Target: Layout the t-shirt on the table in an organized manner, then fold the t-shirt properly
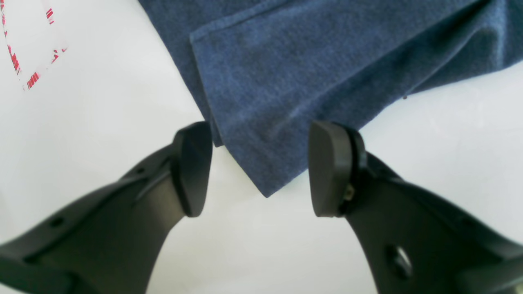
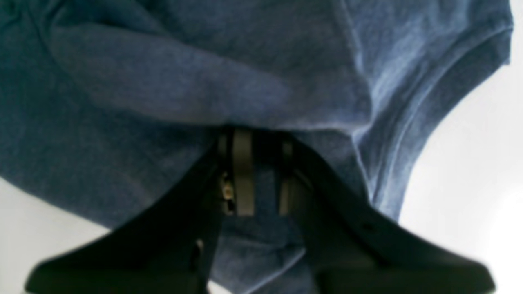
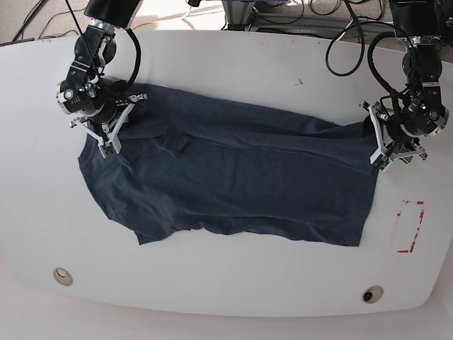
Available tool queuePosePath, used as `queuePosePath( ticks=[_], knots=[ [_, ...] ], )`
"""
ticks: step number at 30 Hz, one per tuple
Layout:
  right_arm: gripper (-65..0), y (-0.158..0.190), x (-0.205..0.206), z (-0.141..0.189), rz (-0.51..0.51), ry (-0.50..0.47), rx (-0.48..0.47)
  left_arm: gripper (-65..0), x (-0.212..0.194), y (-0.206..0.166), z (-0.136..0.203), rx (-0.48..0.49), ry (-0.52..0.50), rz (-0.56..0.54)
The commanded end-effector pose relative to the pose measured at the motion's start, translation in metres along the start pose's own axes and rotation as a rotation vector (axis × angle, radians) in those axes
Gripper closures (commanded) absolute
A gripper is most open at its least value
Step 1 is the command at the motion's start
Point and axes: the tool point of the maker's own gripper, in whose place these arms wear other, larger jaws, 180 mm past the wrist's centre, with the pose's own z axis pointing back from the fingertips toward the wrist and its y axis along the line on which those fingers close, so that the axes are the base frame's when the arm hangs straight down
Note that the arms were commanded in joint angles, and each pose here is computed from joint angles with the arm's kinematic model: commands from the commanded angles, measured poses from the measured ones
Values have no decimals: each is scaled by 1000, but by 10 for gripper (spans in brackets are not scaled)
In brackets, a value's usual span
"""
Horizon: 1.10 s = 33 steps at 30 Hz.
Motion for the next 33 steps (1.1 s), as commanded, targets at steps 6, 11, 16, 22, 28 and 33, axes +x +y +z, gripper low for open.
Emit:
queuePosePath(
  ticks=[6,11,16,22,28,33],
  knots=[
    [-86,-15,62,-4,-12,-127,4,-346,9,10,6,25,-31,-9],
    [-86,-21,92,-8,-24,-167,17,-346,9,10,6,25,-31,-9],
    [-86,-24,109,-12,-35,-182,33,-346,9,10,6,25,-31,-9],
    [-86,-45,114,12,9,-177,-54,-346,12,11,7,29,-38,-14],
    [-89,-54,101,50,76,-167,-168,-346,17,18,13,54,-61,-4],
    [-97,-57,70,69,132,-124,-233,-350,34,17,21,77,-146,39]
  ],
)
